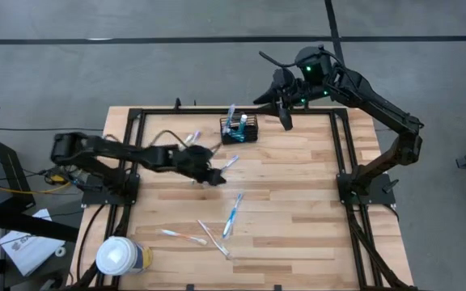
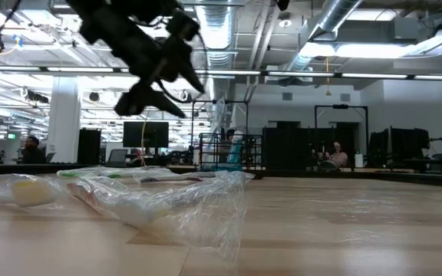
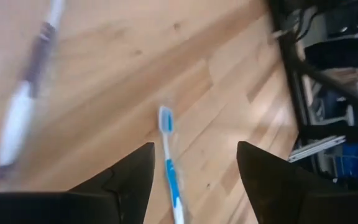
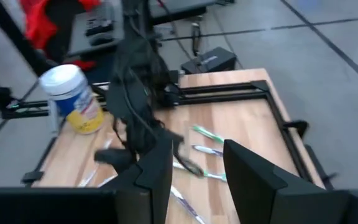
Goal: Pick & Place toothbrushing station
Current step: Put the blue toothbrush into the black wire organizer
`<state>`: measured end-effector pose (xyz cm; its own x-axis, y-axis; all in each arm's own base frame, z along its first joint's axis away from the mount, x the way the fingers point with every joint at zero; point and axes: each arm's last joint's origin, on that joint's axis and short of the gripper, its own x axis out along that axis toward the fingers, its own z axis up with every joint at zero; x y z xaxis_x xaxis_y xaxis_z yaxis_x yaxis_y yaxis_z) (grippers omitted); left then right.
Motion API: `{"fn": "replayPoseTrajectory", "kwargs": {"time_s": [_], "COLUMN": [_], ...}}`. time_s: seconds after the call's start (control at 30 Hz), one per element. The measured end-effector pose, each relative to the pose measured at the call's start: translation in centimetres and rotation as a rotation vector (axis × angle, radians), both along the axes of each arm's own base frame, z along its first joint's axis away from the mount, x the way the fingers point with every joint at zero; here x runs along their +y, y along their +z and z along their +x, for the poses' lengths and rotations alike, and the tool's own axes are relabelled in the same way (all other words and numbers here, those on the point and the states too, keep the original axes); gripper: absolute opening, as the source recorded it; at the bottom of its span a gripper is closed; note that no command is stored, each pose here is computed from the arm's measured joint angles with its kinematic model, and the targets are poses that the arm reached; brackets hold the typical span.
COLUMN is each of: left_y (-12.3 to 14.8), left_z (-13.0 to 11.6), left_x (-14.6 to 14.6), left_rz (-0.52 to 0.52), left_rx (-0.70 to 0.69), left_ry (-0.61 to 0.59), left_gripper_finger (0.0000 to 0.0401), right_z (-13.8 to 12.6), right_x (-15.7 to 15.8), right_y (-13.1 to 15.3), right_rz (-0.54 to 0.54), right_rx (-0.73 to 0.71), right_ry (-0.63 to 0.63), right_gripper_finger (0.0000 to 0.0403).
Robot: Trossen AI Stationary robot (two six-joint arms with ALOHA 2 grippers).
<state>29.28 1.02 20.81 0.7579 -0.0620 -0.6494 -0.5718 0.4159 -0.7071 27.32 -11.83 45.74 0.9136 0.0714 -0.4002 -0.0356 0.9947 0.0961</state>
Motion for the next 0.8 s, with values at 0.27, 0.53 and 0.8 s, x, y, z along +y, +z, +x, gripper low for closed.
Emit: {"fn": "replayPoseTrajectory", "kwargs": {"time_s": [0.27,0.53,0.8], "left_y": [0.2,-2.2,-3.2], "left_z": [5.6,7.7,7.7], "left_x": [-1.1,-1.5,-1.5], "left_rz": [0.016,0.001,-0.007], "left_rx": [-0.003,0.135,0.187], "left_ry": [-0.028,-0.036,-0.021], "left_gripper_finger": [0.0209,0.0208,0.0208], "right_z": [-0.1,-0.3,-0.3], "right_x": [0.3,0.5,0.4], "right_y": [-0.2,-0.5,-0.4], "right_rz": [-0.023,-0.026,-0.055], "right_rx": [0.007,0.021,0.012], "right_ry": [0.098,0.155,0.169], "right_gripper_finger": [0.0133,0.0133,0.0133]}}
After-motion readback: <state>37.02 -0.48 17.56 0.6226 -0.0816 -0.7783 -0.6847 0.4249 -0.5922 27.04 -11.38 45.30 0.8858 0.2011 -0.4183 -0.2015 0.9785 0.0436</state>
